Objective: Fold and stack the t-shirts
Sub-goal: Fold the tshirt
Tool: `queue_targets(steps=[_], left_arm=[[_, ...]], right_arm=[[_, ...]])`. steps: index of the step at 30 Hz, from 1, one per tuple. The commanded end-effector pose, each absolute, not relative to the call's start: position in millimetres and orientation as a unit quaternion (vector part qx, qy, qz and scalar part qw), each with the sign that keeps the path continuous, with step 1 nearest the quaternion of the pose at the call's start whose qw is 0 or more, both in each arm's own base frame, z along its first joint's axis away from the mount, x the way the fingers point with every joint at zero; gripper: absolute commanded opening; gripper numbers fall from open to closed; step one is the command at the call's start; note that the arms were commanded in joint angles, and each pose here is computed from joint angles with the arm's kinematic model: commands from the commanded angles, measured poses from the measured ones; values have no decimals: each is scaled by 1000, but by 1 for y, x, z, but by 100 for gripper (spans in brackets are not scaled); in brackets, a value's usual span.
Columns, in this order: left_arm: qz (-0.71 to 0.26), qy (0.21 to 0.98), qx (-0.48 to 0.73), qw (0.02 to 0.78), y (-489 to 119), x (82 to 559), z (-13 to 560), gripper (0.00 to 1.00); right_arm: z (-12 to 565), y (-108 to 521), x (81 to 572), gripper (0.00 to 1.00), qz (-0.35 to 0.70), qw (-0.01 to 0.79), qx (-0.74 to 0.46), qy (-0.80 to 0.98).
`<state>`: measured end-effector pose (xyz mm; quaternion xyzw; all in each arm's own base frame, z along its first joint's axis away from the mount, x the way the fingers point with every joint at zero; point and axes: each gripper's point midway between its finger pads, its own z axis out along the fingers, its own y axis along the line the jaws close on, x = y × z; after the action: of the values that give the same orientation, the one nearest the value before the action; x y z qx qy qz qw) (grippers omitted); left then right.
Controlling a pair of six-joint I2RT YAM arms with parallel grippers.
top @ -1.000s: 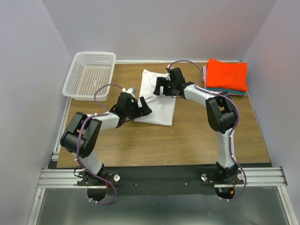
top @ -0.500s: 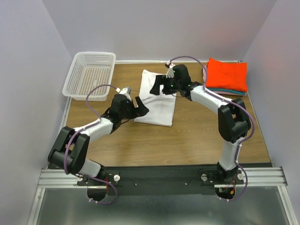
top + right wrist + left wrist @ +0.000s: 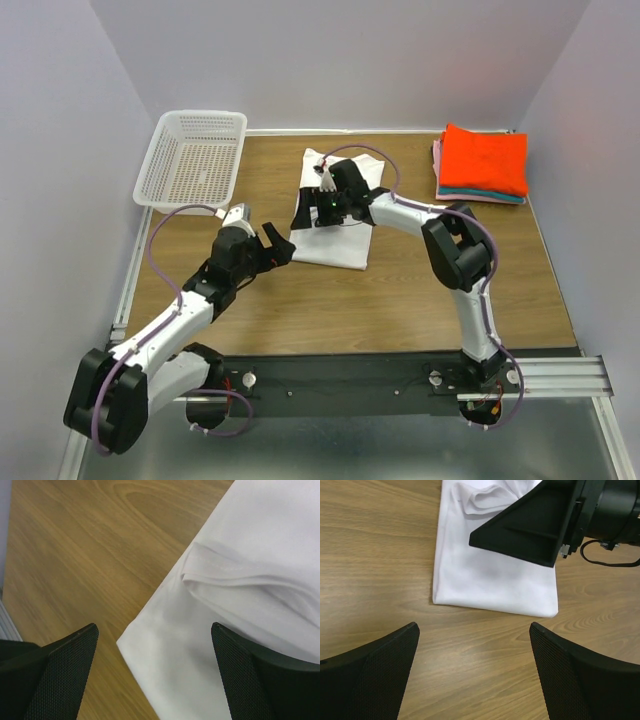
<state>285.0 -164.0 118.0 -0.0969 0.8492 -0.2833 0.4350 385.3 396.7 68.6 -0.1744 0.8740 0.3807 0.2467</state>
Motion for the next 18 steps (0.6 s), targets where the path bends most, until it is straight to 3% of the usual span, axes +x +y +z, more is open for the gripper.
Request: queue_targets(steps=[1,12,18], left_arm=[[-247,850,-130,446,-143,280,114,98],[-235,859,-139,434,-138,274,103,98],[-242,858,-134,433,-144,284,99,98]], right_arm=[[65,405,406,100,375,263,-164,874],[76,401,496,100,285,386,-107,871],[110,389,495,100,288,408,-118,859]])
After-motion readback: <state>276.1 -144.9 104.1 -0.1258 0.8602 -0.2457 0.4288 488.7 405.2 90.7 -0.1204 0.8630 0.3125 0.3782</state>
